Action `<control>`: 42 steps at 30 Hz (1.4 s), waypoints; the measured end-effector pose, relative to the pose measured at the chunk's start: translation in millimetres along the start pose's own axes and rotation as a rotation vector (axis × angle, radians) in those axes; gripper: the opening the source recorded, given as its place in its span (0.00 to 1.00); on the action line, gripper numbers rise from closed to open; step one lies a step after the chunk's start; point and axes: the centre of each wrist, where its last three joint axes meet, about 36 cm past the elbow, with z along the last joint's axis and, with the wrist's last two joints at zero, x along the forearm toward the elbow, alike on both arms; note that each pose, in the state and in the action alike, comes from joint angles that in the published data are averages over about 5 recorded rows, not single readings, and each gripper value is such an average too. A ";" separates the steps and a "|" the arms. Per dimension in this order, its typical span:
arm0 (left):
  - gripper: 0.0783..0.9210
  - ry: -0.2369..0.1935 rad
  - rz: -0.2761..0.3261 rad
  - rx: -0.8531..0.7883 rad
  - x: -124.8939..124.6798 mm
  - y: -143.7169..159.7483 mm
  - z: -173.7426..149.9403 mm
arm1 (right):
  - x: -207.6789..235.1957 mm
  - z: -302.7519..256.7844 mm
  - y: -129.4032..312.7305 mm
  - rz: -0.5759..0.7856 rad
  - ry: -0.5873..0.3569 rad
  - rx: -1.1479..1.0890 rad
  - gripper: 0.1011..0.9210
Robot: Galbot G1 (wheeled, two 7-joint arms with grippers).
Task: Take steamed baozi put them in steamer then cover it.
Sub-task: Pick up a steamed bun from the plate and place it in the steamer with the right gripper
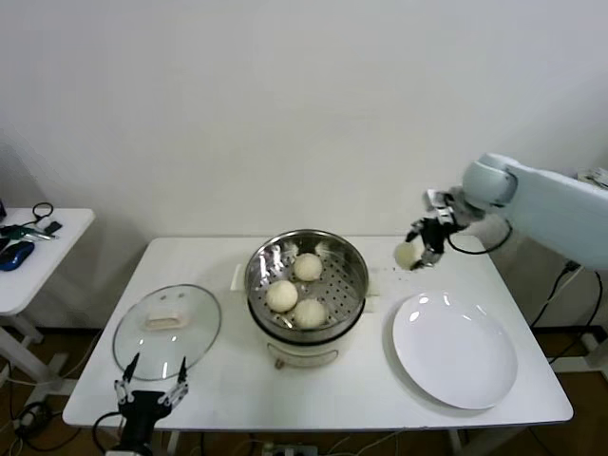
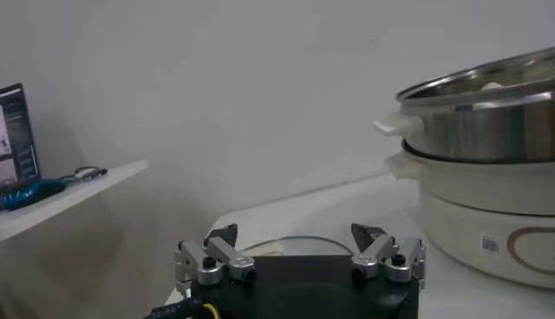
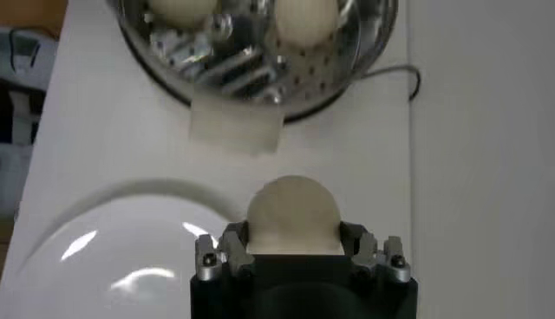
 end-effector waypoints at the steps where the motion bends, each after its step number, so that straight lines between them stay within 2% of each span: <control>1: 0.88 -0.001 0.002 -0.001 -0.3 -0.1 -0.2 | 1.5 -10.5 -1.8 -0.004 -0.008 0.005 0.70; 10: 0.88 -0.009 0.013 -0.004 -0.2 -0.2 -0.2 | -3.1 -84.5 -9.4 -0.046 -0.035 0.034 0.70; 19: 0.88 -0.018 0.015 -0.008 -4.1 0.8 -1.8 | -37.4 -133.1 -7.8 -0.097 0.007 0.081 0.70; 32: 0.88 -0.017 0.009 -0.011 -10.3 4.8 -1.3 | -94.2 -153.9 -1.7 -0.153 0.084 0.134 0.70; 42: 0.88 -0.018 0.006 -0.008 -16.8 5.2 -2.9 | -113.7 -151.8 -1.5 -0.160 0.113 0.146 0.73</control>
